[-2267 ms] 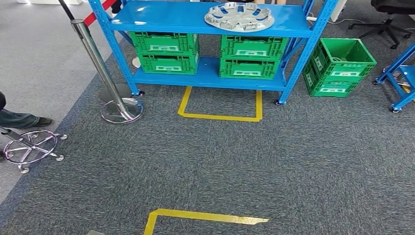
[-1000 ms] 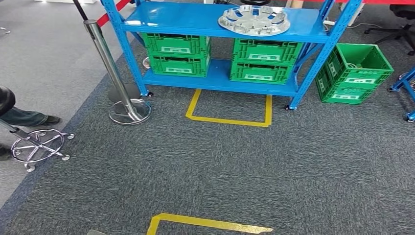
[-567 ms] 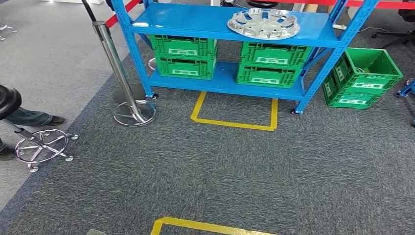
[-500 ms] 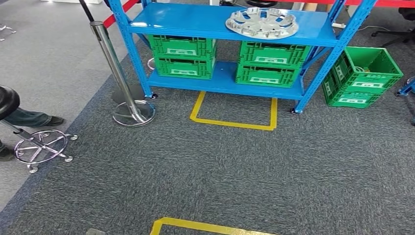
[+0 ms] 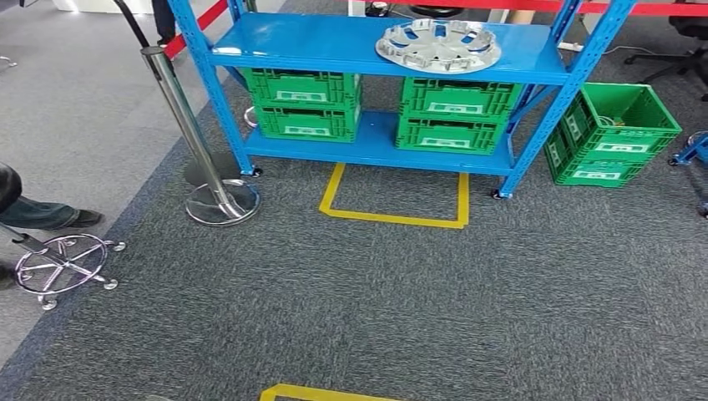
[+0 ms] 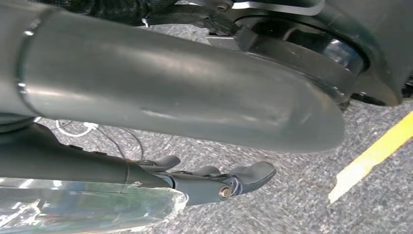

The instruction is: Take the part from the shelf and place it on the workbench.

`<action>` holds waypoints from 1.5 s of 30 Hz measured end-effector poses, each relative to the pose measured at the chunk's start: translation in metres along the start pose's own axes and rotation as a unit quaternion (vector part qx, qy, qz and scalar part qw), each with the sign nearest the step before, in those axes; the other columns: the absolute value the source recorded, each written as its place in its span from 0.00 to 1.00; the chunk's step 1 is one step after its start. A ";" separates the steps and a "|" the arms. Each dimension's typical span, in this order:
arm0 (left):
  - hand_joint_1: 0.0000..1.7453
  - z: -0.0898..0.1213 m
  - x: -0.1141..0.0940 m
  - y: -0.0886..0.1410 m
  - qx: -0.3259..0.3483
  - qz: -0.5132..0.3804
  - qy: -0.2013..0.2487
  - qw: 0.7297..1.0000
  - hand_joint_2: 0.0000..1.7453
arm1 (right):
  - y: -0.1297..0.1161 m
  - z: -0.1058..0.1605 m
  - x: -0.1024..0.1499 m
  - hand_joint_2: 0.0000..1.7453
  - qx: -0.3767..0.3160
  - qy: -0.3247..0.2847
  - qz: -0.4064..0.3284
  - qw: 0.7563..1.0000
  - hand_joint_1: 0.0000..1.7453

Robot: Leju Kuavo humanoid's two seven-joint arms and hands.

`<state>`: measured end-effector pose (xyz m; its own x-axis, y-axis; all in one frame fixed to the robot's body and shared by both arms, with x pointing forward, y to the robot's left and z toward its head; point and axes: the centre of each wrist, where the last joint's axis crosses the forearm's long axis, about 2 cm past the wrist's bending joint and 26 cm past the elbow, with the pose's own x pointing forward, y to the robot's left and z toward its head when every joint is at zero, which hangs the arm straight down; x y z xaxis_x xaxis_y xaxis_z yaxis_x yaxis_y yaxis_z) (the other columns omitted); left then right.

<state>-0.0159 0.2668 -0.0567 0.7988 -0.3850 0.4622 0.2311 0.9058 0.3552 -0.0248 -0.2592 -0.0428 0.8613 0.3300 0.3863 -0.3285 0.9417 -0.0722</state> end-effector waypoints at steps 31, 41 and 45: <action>0.00 0.003 0.001 0.001 0.005 0.007 0.007 1.000 0.00 | 0.000 0.000 -0.002 0.00 0.003 0.008 -0.006 1.000 0.00; 0.00 0.006 0.002 -0.001 0.003 0.004 0.009 1.000 0.00 | 0.000 -0.001 -0.001 0.00 0.002 0.008 -0.010 1.000 0.00; 0.00 0.006 0.003 -0.001 0.002 0.006 0.009 1.000 0.00 | 0.000 0.000 -0.002 0.00 -0.001 0.009 -0.018 1.000 0.00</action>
<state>-0.0174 0.2636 -0.0505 0.8118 -0.3701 0.4517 0.2183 0.9098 0.3530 -0.0262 -0.2595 -0.0438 0.8788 0.2979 0.3728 -0.2972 0.9529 -0.0609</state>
